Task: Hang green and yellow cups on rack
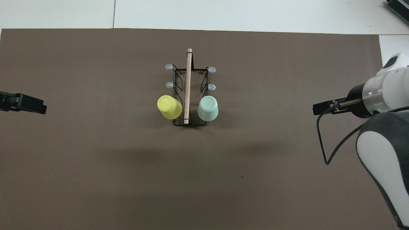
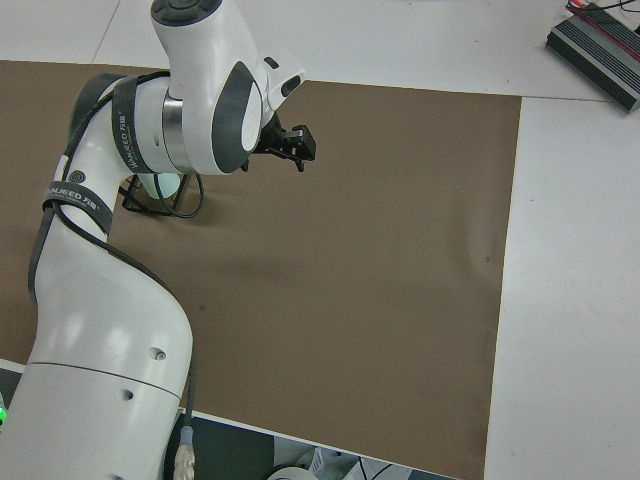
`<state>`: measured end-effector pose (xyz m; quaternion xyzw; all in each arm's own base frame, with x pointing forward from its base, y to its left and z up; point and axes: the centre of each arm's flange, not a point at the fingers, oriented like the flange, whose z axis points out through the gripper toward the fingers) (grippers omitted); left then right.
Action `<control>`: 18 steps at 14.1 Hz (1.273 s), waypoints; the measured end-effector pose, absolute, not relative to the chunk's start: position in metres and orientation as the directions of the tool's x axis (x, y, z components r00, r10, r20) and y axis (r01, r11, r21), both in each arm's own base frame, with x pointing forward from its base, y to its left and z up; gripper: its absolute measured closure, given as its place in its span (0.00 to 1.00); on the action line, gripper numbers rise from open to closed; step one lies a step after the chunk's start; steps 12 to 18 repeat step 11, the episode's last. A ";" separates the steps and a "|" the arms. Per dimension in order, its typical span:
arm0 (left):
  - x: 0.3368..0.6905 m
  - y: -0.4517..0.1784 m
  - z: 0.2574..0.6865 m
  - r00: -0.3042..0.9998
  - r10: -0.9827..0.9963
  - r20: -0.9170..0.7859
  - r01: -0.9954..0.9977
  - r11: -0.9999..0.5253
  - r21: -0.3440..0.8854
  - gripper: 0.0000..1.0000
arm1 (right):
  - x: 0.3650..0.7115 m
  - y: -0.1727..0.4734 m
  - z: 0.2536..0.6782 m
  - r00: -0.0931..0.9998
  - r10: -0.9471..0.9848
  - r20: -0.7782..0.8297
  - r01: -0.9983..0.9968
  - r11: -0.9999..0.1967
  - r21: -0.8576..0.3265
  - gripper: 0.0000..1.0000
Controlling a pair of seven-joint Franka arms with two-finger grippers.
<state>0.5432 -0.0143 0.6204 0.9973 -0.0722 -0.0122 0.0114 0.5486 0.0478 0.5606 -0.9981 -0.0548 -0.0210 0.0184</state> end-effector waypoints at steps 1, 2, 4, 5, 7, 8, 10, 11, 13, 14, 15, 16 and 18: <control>0.543 -0.014 0.620 0.989 -0.144 -0.023 -0.144 -0.989 0.025 0.00 | 0.550 0.048 0.563 0.993 0.109 0.049 0.110 -0.993 -0.035 0.00; 0.543 -0.014 0.620 0.989 -0.144 -0.023 -0.144 -0.989 0.025 0.00 | 0.550 0.048 0.564 0.993 0.109 0.052 0.111 -0.993 -0.034 0.00; 0.543 -0.014 0.620 0.989 -0.144 -0.023 -0.144 -0.989 0.025 0.00 | 0.550 0.048 0.566 0.993 0.109 0.055 0.111 -0.993 -0.034 0.00; 0.543 -0.014 0.620 0.989 -0.144 -0.023 -0.144 -0.989 0.025 0.00 | 0.550 0.048 0.566 0.993 0.109 0.055 0.111 -0.993 -0.034 0.00; 0.543 -0.014 0.620 0.989 -0.144 -0.023 -0.143 -0.989 0.025 0.00 | 0.550 0.049 0.566 0.992 0.110 0.055 0.112 -0.993 -0.034 0.00; 0.543 -0.014 0.620 0.989 -0.144 -0.023 -0.143 -0.989 0.025 0.00 | 0.550 0.049 0.566 0.992 0.111 0.056 0.113 -0.993 -0.034 0.00; 0.543 -0.013 0.620 0.990 -0.143 -0.023 -0.142 -0.990 0.025 0.00 | 0.550 0.050 0.566 0.992 0.111 0.056 0.113 -0.993 -0.034 0.00; 0.543 -0.013 0.620 0.990 -0.142 -0.023 -0.142 -0.990 0.025 0.00 | 0.550 0.050 0.566 0.992 0.111 0.056 0.113 -0.993 -0.034 0.00; 0.543 -0.013 0.620 0.990 -0.142 -0.023 -0.142 -0.990 0.025 0.00 | 0.550 0.050 0.566 0.992 0.111 0.056 0.113 -0.993 -0.034 0.00; 0.543 -0.013 0.620 0.990 -0.142 -0.023 -0.142 -0.990 0.025 0.00 | 0.550 0.050 0.566 0.992 0.111 0.056 0.113 -0.993 -0.034 0.00; 0.543 -0.013 0.620 0.990 -0.142 -0.023 -0.142 -0.990 0.025 0.00 | 0.550 0.050 0.566 0.992 0.111 0.056 0.113 -0.993 -0.034 0.00; 0.543 -0.013 0.620 0.990 -0.142 -0.023 -0.142 -0.990 0.025 0.00 | 0.550 0.050 0.566 0.992 0.111 0.056 0.113 -0.993 -0.034 0.00; 0.543 -0.013 0.620 0.990 -0.142 -0.023 -0.142 -0.990 0.025 0.00 | 0.550 0.050 0.566 0.992 0.111 0.056 0.113 -0.993 -0.034 0.00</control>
